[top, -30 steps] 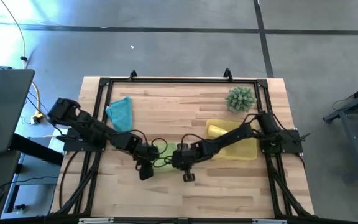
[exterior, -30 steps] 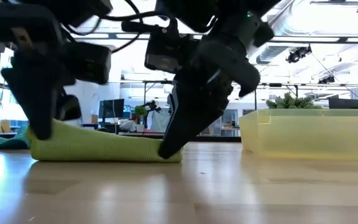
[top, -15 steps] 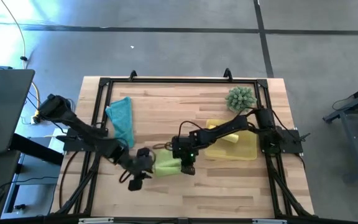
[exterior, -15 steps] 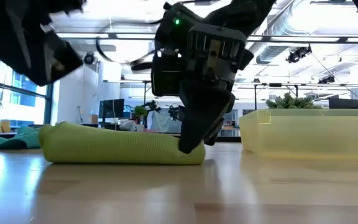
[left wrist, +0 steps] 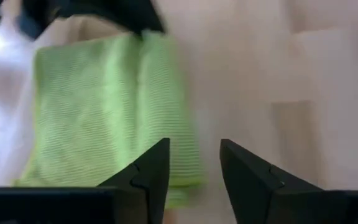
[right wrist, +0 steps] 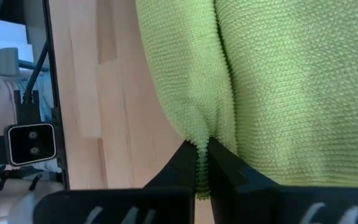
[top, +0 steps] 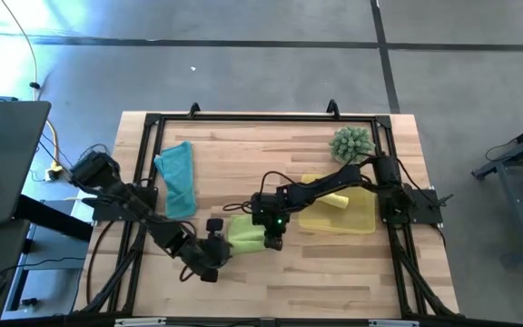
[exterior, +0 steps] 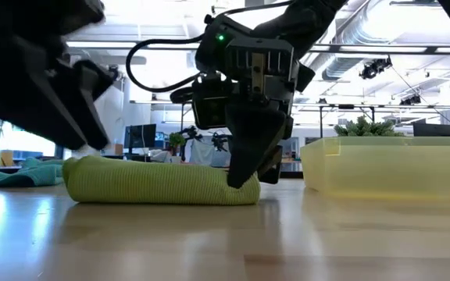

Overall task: Roll microfiber towels into tight, uniform cylinder then place into a basket
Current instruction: Roll the green microfiber towel

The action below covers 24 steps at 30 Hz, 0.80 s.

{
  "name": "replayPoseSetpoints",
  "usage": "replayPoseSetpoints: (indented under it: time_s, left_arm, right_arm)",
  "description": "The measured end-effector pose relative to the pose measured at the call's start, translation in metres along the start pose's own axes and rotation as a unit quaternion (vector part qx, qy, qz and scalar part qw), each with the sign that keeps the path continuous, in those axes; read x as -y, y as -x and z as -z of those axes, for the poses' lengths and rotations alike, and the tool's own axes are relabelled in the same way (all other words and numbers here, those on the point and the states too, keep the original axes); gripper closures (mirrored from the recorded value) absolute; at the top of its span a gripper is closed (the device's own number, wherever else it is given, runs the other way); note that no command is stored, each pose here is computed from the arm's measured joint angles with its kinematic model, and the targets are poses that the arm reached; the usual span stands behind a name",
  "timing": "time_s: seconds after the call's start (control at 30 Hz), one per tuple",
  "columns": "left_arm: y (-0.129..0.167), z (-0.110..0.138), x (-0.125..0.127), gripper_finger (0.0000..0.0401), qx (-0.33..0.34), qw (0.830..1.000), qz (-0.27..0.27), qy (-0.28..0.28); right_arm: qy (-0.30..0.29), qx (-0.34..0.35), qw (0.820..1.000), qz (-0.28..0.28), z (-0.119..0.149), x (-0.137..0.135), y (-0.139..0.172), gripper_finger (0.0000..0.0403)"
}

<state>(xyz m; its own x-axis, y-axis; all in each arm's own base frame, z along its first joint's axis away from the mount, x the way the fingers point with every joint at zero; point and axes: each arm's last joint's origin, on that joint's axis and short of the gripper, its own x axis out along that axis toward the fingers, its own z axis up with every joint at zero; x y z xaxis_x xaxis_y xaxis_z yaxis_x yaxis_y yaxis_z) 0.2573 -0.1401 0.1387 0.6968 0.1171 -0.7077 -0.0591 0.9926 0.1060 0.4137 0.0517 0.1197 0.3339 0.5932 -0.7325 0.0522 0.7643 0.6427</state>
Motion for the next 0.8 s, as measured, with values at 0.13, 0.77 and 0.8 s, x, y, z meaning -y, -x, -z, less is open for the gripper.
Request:
replayPoseSetpoints:
  time_s: [0.13,0.77,0.8]
  left_arm:
    - [-0.009,0.001,0.001,0.0247,-0.002,1.0,-0.023,-0.003]
    - [-0.039,0.013,-0.014,0.0267,-0.077,0.99,-0.007,0.119]
    - [-0.039,0.013,-0.014,0.0278,-0.081,0.988,0.001,0.128]
  right_arm:
    - [-0.009,0.002,1.0,0.005,0.0,0.0,0.0,0.04]
    - [0.033,0.001,0.999,0.01,0.001,-0.006,0.0,0.0359]
    - [0.034,0.003,0.999,0.012,0.001,-0.007,0.001,0.0348]
